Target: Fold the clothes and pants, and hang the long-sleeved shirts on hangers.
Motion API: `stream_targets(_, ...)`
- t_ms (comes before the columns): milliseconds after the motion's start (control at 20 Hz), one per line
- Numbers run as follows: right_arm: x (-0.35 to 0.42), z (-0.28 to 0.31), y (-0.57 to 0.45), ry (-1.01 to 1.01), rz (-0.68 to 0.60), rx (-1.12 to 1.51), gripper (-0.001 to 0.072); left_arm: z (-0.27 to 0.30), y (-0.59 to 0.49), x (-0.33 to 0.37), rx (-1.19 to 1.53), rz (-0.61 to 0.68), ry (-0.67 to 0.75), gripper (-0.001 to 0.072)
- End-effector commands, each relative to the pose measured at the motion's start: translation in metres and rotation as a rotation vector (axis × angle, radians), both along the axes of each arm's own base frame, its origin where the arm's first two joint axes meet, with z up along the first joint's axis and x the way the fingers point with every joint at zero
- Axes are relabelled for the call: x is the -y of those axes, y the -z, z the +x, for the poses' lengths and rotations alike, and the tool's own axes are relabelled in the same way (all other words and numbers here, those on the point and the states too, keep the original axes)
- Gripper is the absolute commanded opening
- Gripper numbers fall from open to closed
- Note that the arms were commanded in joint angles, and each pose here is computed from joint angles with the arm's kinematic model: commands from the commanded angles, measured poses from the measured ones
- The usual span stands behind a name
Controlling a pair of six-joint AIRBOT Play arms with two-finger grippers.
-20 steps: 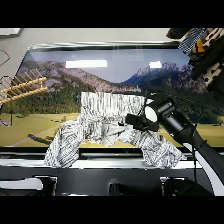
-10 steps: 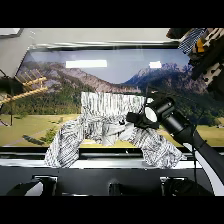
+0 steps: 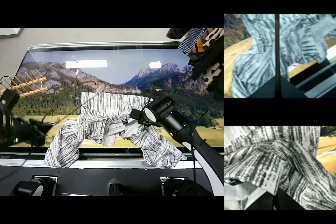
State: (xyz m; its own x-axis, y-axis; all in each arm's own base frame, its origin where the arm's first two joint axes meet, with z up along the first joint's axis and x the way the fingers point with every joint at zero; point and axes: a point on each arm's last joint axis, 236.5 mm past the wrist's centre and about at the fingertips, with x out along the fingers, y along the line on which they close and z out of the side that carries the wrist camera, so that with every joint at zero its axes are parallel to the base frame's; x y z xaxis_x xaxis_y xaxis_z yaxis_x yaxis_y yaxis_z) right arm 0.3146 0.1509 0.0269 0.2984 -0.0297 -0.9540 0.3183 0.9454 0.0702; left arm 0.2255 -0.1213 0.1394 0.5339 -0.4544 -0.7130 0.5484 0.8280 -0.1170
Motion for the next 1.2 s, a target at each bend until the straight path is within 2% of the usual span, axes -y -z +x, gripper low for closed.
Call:
stream_targets(0, 0.013, 0.007, 0.006, 0.072, -0.010, -0.007, 0.0030, -0.045, -0.002, 0.017, 0.032, -0.063, 0.091, 0.0015)
stream_targets(250, 0.026, 0.017, 0.007, 0.152, 0.068, -0.023, 0.0030, -0.088, -0.018, 0.051, 0.014, -0.229, 0.204, 0.0015)
stream_targets(600, 0.039, 0.026, 0.007, 0.197, 0.081, -0.008, 0.0030, -0.131, 0.003, 0.053, -0.154, -0.191, 0.319, 0.0016)
stream_targets(900, 0.025, 0.022, 0.012, 0.181, 0.131, -0.045, 0.0030, -0.129, 0.017, 0.056, -0.181, -0.192, 0.337, 0.0015)
stream_targets(1150, 0.003, 0.013, 0.011, 0.120, 0.206, -0.086, 0.0030, -0.095, 0.027, 0.060, -0.145, -0.196, 0.324, 0.0015)
